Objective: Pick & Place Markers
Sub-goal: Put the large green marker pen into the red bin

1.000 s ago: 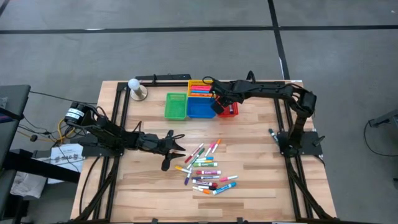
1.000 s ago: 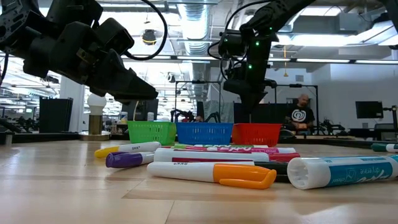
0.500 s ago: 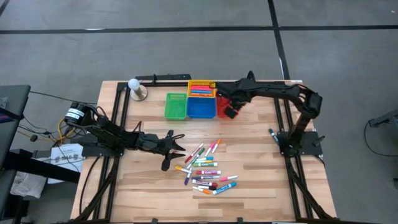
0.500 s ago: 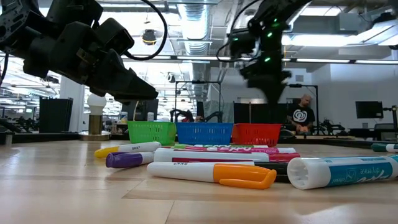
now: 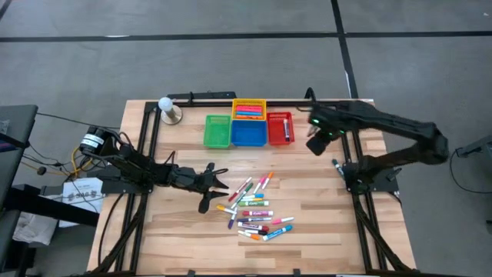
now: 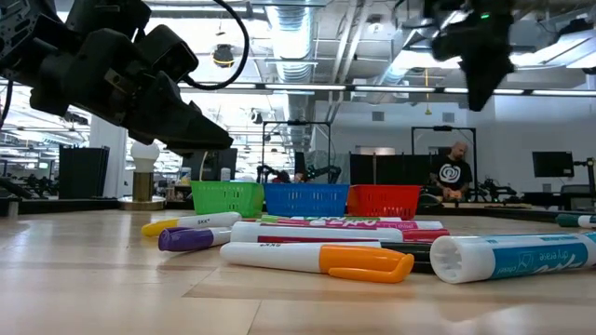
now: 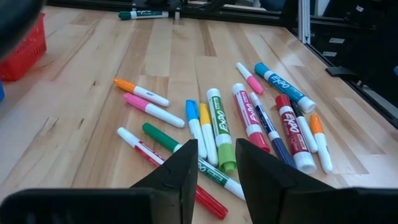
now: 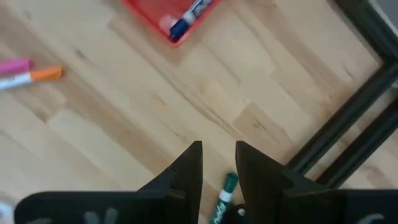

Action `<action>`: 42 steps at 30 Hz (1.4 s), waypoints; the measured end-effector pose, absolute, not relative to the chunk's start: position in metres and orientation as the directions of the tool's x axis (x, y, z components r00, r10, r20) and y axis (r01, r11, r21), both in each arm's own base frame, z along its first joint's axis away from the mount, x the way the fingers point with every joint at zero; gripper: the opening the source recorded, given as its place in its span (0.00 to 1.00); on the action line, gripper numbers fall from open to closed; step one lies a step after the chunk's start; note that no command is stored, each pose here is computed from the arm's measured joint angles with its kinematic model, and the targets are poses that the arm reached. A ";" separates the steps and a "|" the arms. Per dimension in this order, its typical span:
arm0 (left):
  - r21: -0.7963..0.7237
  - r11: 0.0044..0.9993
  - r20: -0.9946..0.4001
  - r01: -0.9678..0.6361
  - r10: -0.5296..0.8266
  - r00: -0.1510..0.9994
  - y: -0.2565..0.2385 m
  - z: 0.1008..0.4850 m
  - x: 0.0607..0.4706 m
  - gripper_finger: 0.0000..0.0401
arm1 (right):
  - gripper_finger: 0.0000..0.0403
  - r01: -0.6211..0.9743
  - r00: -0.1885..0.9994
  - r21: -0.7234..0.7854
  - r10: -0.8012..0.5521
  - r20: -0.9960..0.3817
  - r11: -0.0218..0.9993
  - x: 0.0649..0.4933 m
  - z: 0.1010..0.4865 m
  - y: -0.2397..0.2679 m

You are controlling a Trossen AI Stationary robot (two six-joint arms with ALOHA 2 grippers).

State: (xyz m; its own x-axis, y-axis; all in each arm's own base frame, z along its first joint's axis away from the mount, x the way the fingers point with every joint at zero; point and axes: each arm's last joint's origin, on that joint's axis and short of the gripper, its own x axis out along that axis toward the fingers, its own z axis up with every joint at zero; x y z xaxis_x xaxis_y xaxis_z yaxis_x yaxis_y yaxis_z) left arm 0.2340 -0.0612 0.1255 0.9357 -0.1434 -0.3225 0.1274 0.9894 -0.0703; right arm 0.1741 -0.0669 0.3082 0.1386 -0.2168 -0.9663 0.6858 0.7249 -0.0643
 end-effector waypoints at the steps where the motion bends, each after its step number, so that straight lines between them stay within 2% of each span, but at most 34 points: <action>1: -0.070 0.989 -0.323 0.127 -0.143 0.936 -0.061 0.125 0.234 0.27 | 0.22 0.708 0.165 -0.046 -0.229 -0.959 0.704 0.166 0.306 -0.062; 6: -0.069 0.990 -0.322 0.126 -0.142 0.936 -0.061 0.126 0.234 0.27 | 0.22 0.782 0.215 0.039 -0.211 -0.953 0.622 0.139 0.287 -0.040; 13: -0.051 0.996 -0.320 0.079 -0.091 0.943 -0.059 0.126 0.234 0.27 | 0.22 0.798 0.106 0.001 -0.139 -0.985 0.603 0.130 0.251 -0.021; 26: -0.025 0.996 -0.320 0.084 -0.088 0.943 -0.059 0.126 0.234 0.27 | 0.22 0.708 -0.156 -0.187 -0.107 -0.982 0.681 0.160 0.211 -0.024; 33: -0.025 0.997 -0.320 0.066 -0.071 0.945 -0.055 0.126 0.235 0.27 | 0.22 0.616 -0.302 -0.190 0.006 -0.953 0.764 0.173 0.187 -0.036; 42: -0.025 0.998 -0.320 0.066 -0.071 0.945 -0.055 0.126 0.235 0.27 | 0.22 0.613 -0.439 -0.224 0.091 -0.894 0.758 0.178 0.161 -0.061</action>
State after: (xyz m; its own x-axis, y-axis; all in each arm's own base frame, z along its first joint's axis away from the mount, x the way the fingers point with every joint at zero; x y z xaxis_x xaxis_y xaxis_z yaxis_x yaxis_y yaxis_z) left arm 0.2354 -0.0547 0.1255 0.9449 -0.0705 -0.3196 0.0659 0.9975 -0.0253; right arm 0.1783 -0.0606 0.1610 -0.4392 0.0913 -0.8937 0.6130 0.7577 -0.2238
